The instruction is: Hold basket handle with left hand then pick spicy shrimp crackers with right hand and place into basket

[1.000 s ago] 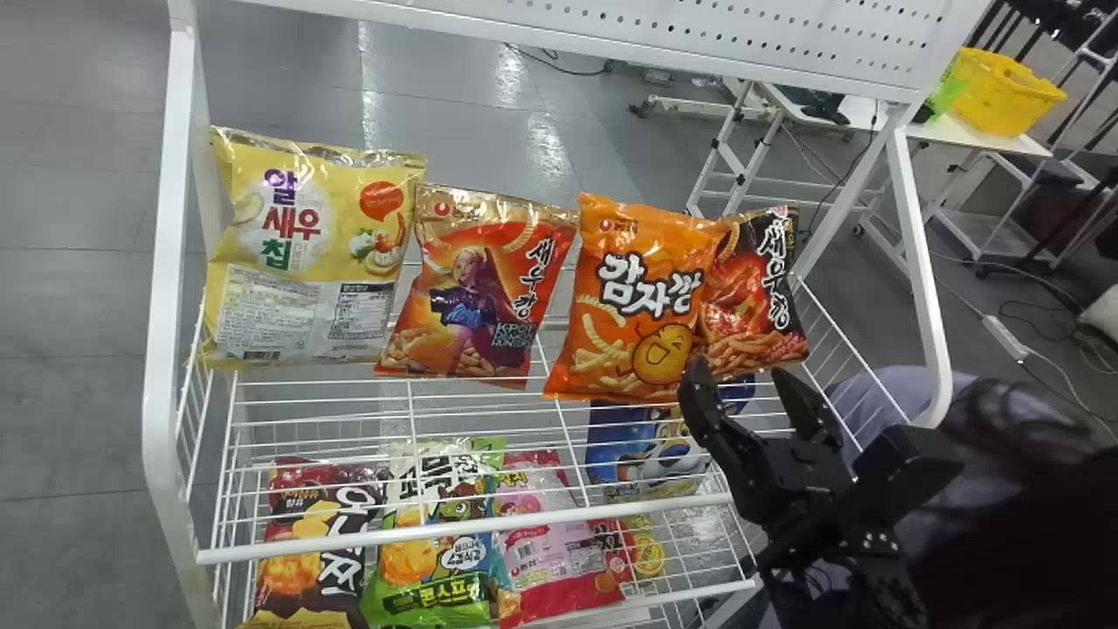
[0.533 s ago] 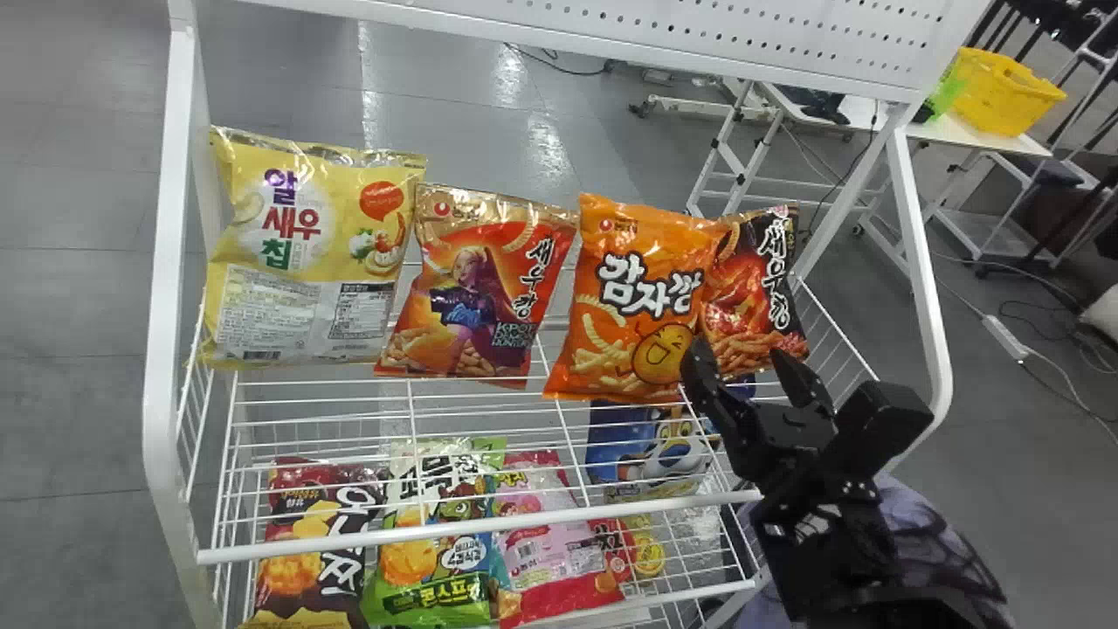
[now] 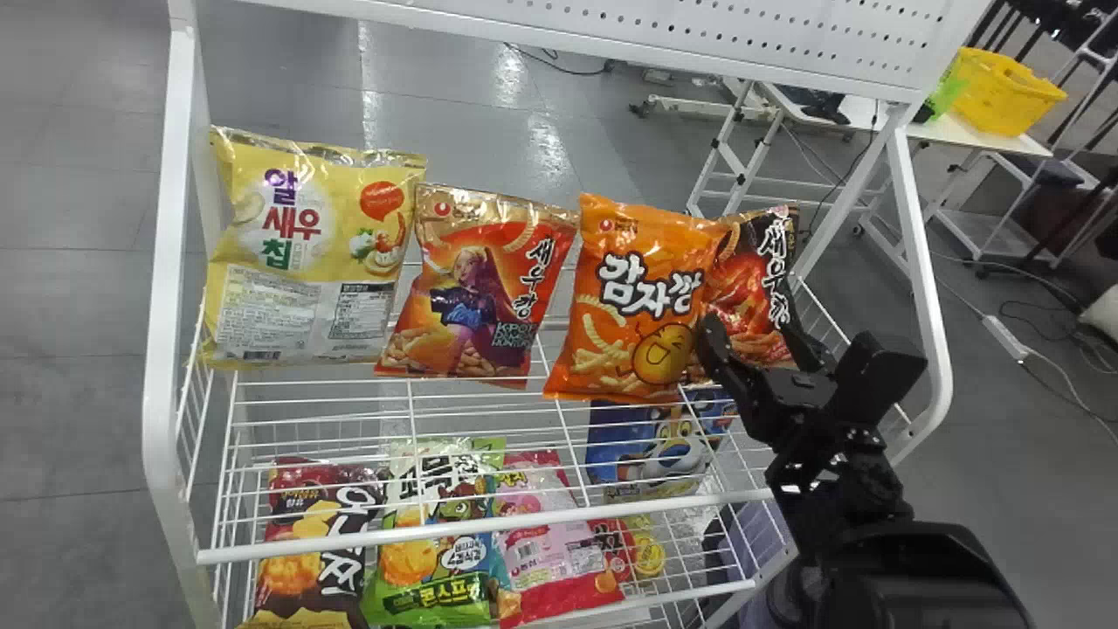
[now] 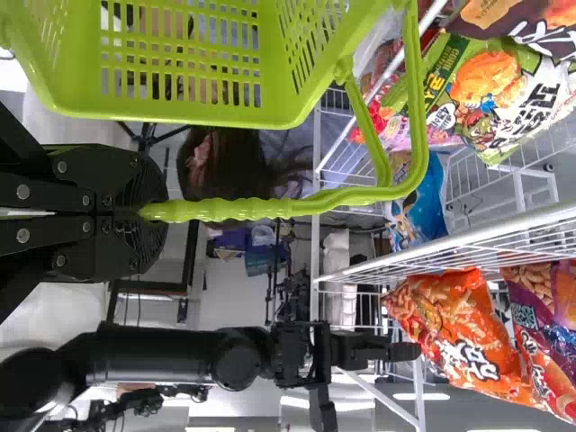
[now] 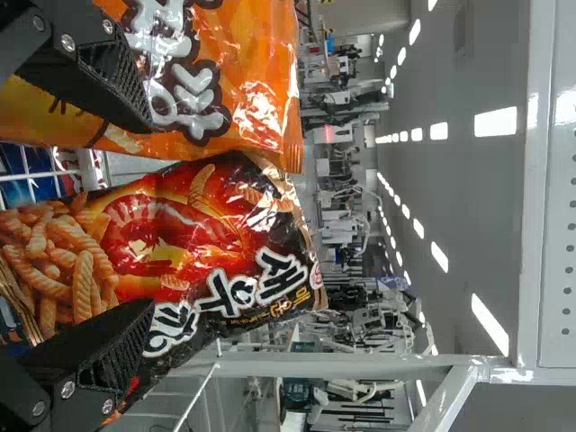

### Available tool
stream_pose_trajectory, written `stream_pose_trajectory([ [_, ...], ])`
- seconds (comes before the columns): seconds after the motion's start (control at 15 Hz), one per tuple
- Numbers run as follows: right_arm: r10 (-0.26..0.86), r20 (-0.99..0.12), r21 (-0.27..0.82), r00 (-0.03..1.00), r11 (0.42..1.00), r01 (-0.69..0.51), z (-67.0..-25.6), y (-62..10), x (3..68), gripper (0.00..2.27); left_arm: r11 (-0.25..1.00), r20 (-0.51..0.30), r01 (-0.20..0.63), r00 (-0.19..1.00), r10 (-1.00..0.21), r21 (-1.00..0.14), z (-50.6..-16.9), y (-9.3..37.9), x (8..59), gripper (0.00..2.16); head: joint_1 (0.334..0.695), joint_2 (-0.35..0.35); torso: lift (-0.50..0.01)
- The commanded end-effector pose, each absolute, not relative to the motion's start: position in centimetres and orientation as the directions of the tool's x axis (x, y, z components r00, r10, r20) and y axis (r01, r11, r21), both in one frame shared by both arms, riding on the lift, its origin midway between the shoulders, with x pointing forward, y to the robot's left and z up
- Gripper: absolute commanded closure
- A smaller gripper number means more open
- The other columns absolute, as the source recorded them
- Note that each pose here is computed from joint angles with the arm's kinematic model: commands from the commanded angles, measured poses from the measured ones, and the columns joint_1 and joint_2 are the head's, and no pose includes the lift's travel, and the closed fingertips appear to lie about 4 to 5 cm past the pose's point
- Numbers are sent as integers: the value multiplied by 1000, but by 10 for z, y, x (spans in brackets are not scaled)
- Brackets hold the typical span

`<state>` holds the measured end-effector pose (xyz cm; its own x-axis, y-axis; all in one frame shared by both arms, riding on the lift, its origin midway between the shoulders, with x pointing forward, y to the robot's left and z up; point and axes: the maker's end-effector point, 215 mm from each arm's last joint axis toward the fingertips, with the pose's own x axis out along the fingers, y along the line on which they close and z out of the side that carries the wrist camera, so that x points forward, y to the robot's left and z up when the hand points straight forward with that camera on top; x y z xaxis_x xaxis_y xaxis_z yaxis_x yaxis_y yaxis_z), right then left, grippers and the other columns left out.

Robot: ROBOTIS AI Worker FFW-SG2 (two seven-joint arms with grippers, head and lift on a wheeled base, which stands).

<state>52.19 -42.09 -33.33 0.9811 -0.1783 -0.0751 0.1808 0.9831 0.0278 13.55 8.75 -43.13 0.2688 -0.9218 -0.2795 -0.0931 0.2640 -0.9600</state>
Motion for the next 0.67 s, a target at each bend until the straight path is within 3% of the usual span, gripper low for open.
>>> stream_pose_trajectory([
  [0.0, -195, -71, 18, 978, 980, 197, -325, -437, 524, 144, 264, -280, -97, 271, -921, -960, -432, 87, 135, 1892, 695, -350, -37],
  [0.6, -180, -68, 8, 981, 983, 181, -324, -464, 548, 140, 271, -289, -106, 266, -919, -957, -436, 87, 133, 1892, 695, -350, -37],
])
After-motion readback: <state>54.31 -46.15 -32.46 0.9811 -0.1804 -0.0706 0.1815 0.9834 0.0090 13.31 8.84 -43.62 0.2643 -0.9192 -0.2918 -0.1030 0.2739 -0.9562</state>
